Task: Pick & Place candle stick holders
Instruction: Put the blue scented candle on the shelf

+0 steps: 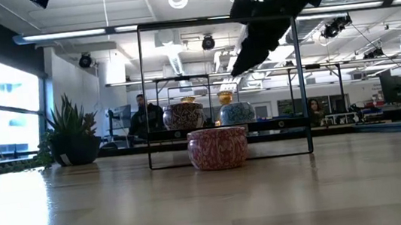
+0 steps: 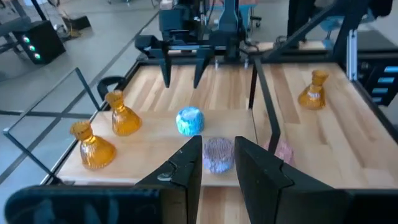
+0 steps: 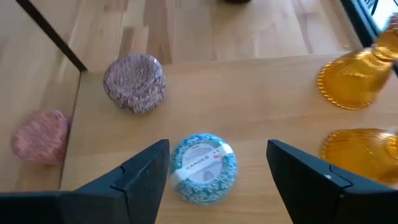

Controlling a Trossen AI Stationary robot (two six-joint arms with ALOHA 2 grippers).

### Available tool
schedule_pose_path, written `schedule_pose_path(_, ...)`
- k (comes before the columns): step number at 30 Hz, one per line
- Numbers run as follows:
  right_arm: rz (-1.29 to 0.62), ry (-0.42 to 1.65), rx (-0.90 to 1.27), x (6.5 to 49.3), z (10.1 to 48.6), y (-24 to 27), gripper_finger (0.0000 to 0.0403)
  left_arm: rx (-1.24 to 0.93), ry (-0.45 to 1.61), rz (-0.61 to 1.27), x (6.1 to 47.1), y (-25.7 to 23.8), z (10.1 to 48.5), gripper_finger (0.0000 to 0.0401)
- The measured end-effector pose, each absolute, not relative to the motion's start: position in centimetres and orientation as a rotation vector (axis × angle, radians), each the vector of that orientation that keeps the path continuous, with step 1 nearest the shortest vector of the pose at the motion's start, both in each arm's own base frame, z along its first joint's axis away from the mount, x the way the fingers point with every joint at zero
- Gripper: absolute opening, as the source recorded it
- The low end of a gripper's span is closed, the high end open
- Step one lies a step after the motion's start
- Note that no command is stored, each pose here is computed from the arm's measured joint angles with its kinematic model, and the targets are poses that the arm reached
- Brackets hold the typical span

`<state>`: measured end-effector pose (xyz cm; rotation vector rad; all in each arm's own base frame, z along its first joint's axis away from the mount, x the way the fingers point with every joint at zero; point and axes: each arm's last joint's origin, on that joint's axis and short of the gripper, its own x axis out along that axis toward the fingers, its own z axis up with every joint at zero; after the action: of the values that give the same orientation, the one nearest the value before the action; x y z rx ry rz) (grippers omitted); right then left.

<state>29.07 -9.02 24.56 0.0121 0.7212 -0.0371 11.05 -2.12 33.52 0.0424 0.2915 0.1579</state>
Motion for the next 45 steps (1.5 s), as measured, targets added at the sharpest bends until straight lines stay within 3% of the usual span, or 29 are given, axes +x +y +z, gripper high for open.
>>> schedule_pose_path(8, -0.133, 0.883, -0.034, 31.6, 23.8, -8.2, 0.0265, 0.051, 0.329, 0.164, 11.7, -2.3, 31.6, 0.0092)
schedule_pose_path(18, -0.08, 1.105, 0.029, 34.4, 21.9, -7.5, 0.0265, 0.036, 0.364, 0.171, 12.2, -2.5, 29.5, 0.0092)
schedule_pose_path(45, -0.109, 1.152, 0.19, 35.3, 21.3, -7.1, 0.0266, 0.037, 0.37, 0.15, 12.1, -2.5, 29.4, 0.0092)
